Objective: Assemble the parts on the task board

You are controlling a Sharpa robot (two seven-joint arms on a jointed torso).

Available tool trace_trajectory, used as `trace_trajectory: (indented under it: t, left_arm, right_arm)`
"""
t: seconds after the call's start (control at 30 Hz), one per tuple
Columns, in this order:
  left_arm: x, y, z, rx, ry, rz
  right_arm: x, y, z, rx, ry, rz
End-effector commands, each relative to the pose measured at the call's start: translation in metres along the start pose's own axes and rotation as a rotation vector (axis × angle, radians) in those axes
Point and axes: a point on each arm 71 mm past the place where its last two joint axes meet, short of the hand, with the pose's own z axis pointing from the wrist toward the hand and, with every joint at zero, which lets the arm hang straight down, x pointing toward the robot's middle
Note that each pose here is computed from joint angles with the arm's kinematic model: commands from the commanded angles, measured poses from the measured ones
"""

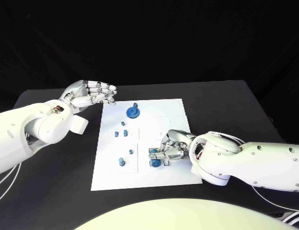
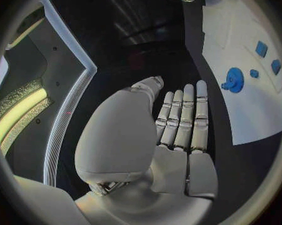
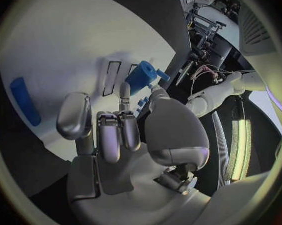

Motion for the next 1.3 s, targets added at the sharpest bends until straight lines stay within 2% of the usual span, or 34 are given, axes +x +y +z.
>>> trace_trajectory:
  t: [0.03,0.3,0.6,1.0,1.3]
  left_arm:
    - [0.0022,-0.0012,0.0006,0.007,0.016,-0.004]
    - [0.0018,-0.0011,0.0005,0.007,0.015,-0.004]
    - [0.0013,-0.0009,0.0004,0.006,0.015,-0.004]
    - [0.0015,-0.0009,0.0004,0.005,0.017,-0.005]
    - [0.0018,-0.0010,0.0005,0.006,0.018,-0.005]
  right_arm:
    - [0.001,0.003,-0.005,-0.044,0.020,0.024]
    - [-0.003,-0.002,-0.014,-0.041,0.041,0.035]
    - [-0.002,-0.004,-0.018,-0.048,0.074,0.044]
    - [-0.002,-0.008,-0.014,-0.035,0.082,0.040]
    - [-0.003,-0.007,-0.006,-0.019,0.051,0.025]
